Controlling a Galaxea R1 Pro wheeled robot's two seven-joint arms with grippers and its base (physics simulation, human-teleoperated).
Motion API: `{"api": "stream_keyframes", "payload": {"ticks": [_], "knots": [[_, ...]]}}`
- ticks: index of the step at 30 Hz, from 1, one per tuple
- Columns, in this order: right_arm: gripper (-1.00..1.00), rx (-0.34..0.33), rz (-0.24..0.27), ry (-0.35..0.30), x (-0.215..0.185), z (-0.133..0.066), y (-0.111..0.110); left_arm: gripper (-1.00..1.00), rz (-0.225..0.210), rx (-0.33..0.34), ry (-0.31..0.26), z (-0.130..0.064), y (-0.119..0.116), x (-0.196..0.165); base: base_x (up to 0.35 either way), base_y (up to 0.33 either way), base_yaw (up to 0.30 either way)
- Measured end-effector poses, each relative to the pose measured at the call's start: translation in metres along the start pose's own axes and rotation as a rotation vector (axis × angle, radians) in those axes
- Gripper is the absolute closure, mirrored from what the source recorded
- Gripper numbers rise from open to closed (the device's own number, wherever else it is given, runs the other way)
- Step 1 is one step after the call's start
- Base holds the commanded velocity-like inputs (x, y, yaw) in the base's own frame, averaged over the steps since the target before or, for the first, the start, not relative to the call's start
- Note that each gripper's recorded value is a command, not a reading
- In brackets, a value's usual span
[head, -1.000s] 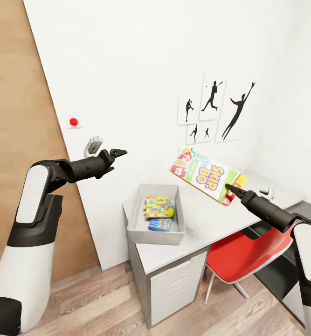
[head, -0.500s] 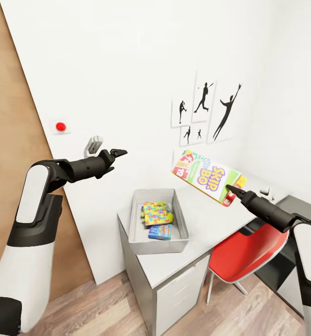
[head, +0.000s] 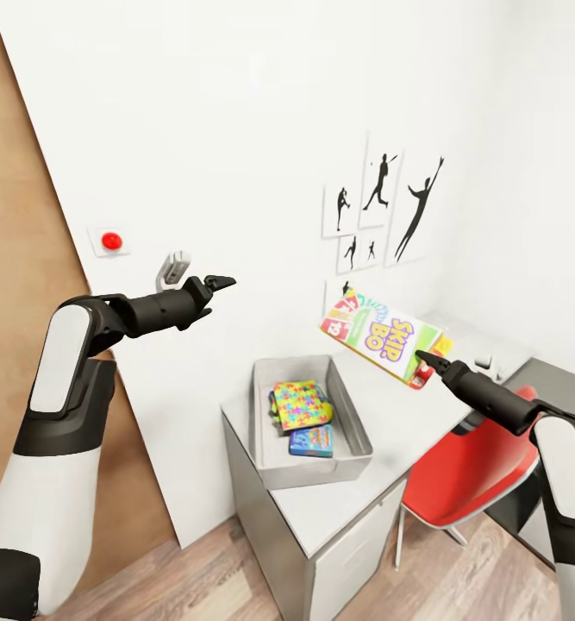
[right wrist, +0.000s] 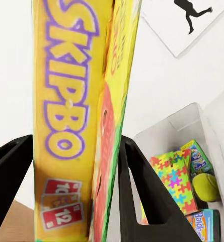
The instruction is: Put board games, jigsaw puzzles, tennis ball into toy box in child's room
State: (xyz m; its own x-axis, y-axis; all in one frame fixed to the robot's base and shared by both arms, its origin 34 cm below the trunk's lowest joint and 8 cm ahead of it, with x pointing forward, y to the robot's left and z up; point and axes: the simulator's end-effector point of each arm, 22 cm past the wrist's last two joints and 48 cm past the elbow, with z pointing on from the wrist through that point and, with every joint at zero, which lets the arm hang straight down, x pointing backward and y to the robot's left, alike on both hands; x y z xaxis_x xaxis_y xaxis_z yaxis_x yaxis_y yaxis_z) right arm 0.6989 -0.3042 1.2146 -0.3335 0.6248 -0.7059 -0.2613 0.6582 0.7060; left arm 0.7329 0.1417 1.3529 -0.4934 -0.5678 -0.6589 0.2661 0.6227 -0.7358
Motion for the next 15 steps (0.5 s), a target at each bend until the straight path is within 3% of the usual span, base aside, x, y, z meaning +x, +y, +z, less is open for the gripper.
{"api": "stream_keyframes", "payload": {"ticks": [15], "knots": [[1.00, -0.011, 0.022, 0.010, 0.0042, 0.0052, 0.0024, -1.00, 0.004, 0.000, -0.002, -0.0005, -0.0009, -0.0002, 0.027, 0.061, -0.030]]}}
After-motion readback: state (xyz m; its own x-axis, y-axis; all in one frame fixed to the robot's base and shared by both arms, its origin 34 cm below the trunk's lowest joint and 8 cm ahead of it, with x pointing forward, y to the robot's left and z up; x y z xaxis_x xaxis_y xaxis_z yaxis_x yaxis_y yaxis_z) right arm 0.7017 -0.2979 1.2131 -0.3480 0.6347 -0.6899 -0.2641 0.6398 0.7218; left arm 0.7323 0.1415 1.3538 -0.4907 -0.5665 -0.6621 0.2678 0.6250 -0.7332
